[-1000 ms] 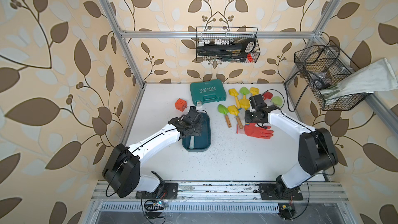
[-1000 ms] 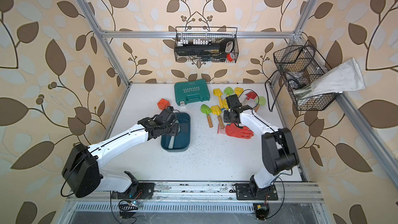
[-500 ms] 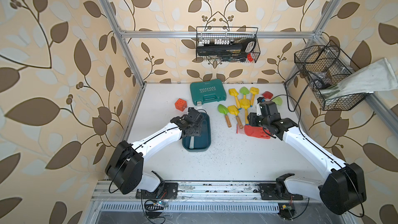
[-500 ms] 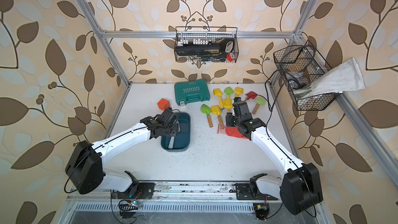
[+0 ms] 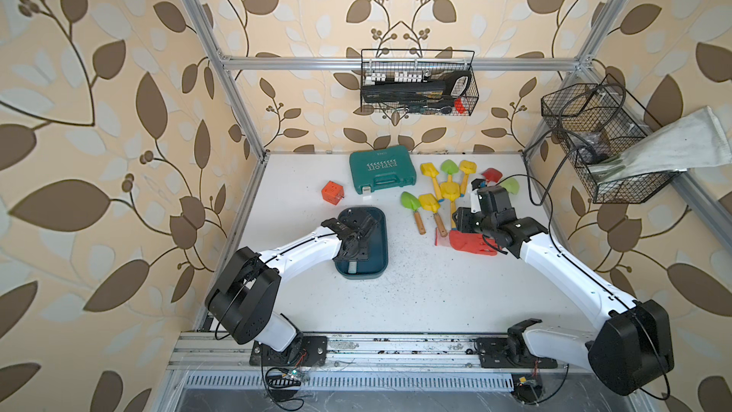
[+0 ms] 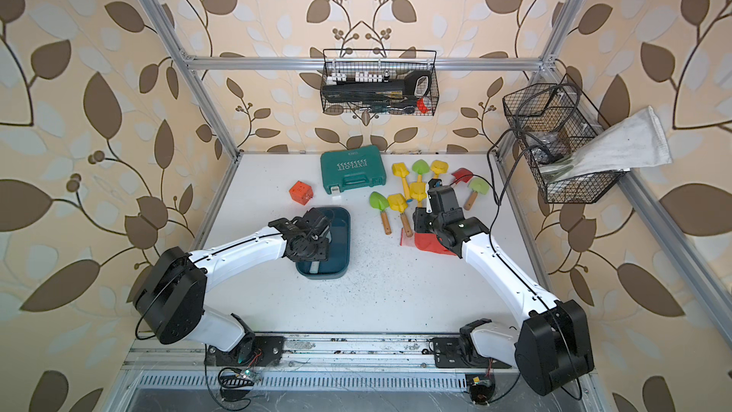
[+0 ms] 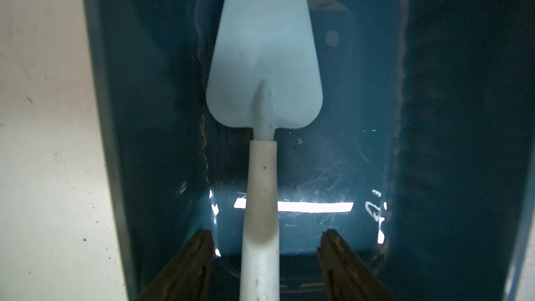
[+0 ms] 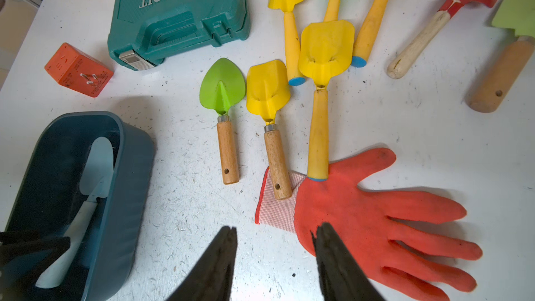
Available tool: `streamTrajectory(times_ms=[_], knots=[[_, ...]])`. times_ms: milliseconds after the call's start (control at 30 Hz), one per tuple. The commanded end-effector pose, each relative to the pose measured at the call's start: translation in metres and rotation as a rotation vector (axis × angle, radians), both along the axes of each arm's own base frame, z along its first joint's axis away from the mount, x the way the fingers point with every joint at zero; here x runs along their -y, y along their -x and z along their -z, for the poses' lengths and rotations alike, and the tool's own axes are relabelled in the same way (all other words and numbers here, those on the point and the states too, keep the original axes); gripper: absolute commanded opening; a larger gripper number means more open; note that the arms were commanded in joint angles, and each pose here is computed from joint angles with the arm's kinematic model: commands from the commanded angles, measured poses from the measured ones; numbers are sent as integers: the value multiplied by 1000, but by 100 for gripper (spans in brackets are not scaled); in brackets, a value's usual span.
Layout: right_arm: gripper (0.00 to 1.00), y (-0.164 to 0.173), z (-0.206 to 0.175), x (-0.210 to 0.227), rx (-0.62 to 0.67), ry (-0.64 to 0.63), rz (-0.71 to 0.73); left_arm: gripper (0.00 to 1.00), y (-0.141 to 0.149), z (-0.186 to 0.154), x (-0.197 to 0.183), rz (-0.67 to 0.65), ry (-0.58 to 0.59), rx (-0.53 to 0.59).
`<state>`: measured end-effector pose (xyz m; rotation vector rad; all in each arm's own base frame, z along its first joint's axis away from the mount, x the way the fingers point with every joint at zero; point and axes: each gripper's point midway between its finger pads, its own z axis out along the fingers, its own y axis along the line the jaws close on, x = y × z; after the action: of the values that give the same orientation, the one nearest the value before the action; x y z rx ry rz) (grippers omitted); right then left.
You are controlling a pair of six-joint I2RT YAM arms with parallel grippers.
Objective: Take the shovel out of the storage box
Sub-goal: Pick up the shovel from the storage box.
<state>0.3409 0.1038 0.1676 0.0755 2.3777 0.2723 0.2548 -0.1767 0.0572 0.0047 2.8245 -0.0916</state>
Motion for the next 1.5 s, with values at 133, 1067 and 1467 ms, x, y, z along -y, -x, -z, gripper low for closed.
streamTrajectory(times_ms=[133, 1067, 1467], knots=[[47, 3, -4, -3, 17, -31, -8, 64, 14, 26, 5, -4, 7, -98], [47, 4, -9, 0, 43, -69, -5, 14, -3, -3, 23, 12, 79, -17], [47, 18, -27, -12, 89, -145, -65, 12, -41, -124, 35, 43, 205, 307]])
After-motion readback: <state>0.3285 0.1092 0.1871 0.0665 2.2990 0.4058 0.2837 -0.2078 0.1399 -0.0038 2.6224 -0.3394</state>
